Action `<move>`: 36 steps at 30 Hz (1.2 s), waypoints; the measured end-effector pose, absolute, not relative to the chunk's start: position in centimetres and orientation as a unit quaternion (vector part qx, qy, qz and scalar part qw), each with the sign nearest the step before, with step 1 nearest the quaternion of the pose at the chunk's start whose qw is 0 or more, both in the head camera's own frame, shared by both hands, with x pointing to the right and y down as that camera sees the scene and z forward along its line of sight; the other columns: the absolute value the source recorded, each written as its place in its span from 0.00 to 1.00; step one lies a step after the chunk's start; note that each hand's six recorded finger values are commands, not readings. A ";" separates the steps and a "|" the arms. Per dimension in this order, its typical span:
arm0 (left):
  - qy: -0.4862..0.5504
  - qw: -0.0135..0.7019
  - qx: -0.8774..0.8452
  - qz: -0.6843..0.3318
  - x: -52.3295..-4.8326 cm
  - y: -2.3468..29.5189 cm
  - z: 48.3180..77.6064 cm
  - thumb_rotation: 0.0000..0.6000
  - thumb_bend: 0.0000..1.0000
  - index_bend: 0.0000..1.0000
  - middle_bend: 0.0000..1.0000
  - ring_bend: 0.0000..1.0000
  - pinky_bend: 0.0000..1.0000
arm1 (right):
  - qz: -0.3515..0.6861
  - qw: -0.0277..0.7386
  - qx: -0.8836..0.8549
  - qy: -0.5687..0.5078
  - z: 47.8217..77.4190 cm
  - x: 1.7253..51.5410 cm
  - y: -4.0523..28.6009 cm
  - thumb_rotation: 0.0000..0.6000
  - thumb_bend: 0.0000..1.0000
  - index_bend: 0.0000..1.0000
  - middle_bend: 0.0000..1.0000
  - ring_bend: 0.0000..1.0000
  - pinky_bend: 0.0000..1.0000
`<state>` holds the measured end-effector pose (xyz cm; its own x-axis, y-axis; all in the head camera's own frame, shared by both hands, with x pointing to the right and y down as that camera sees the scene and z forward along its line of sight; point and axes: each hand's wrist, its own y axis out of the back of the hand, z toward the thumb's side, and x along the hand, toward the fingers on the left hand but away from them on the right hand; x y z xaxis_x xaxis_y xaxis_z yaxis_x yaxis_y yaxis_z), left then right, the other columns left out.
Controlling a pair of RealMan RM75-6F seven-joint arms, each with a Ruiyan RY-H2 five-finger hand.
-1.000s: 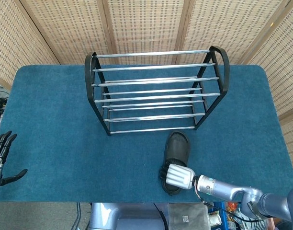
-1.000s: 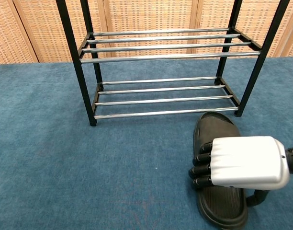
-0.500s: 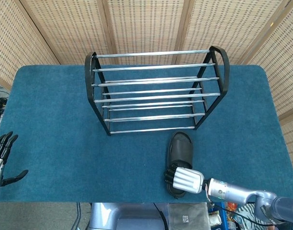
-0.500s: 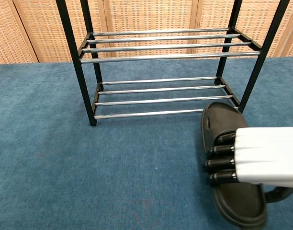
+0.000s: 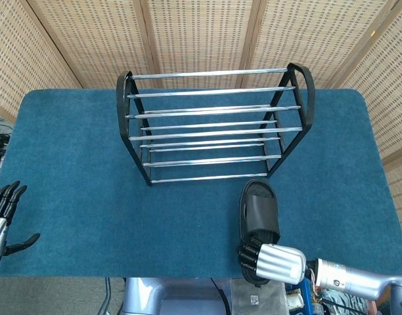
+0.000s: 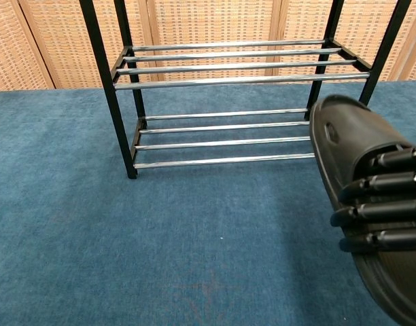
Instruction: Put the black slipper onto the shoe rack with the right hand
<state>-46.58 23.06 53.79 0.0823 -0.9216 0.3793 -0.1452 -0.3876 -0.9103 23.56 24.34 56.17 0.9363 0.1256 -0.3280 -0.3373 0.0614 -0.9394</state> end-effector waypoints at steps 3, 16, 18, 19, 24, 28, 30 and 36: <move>0.414 0.365 -0.639 -0.536 -46.5 23.1 53.9 1.00 0.17 0.00 0.00 0.00 0.00 | 0.151 0.738 -0.653 0.078 54.8 23.0 23.1 1.00 0.50 0.55 0.54 0.37 0.41; 0.417 0.356 -0.634 -0.545 -46.9 22.6 54.4 1.00 0.17 0.00 0.00 0.00 0.00 | 0.190 0.770 -0.598 0.112 54.8 19.7 13.5 1.00 0.57 0.55 0.54 0.38 0.41; 0.418 0.353 -0.634 -0.547 -47.0 22.5 54.5 1.00 0.17 0.00 0.00 0.00 0.00 | 0.200 0.772 -0.592 0.121 55.1 19.5 12.3 1.00 0.58 0.55 0.54 0.38 0.41; 0.418 0.352 -0.634 -0.548 -47.1 22.4 54.6 1.00 0.17 0.00 0.00 0.00 0.00 | 0.205 0.774 -0.586 0.127 55.2 19.4 11.6 1.00 0.58 0.55 0.54 0.38 0.42; 0.419 0.347 -0.633 -0.551 -47.3 22.1 54.8 1.00 0.17 0.00 0.00 0.00 0.00 | 0.222 0.780 -0.569 0.135 55.3 18.6 8.9 1.00 0.59 0.55 0.54 0.38 0.42; 0.420 0.343 -0.633 -0.553 -47.4 21.9 54.9 1.00 0.17 0.00 0.00 0.00 0.00 | 0.229 0.789 -0.555 0.130 54.9 17.5 7.0 1.00 0.59 0.55 0.53 0.38 0.42; 0.420 0.341 -0.633 -0.554 -47.5 21.7 55.0 1.00 0.17 0.00 0.00 0.00 0.00 | 0.237 0.790 -0.551 0.128 54.8 17.1 6.2 1.00 0.59 0.55 0.53 0.38 0.42; 0.418 0.338 -0.634 -0.556 -47.6 21.5 55.2 1.00 0.17 0.00 0.00 0.00 0.00 | 0.274 0.791 -0.534 0.118 54.6 16.8 3.2 1.00 0.59 0.55 0.51 0.38 0.42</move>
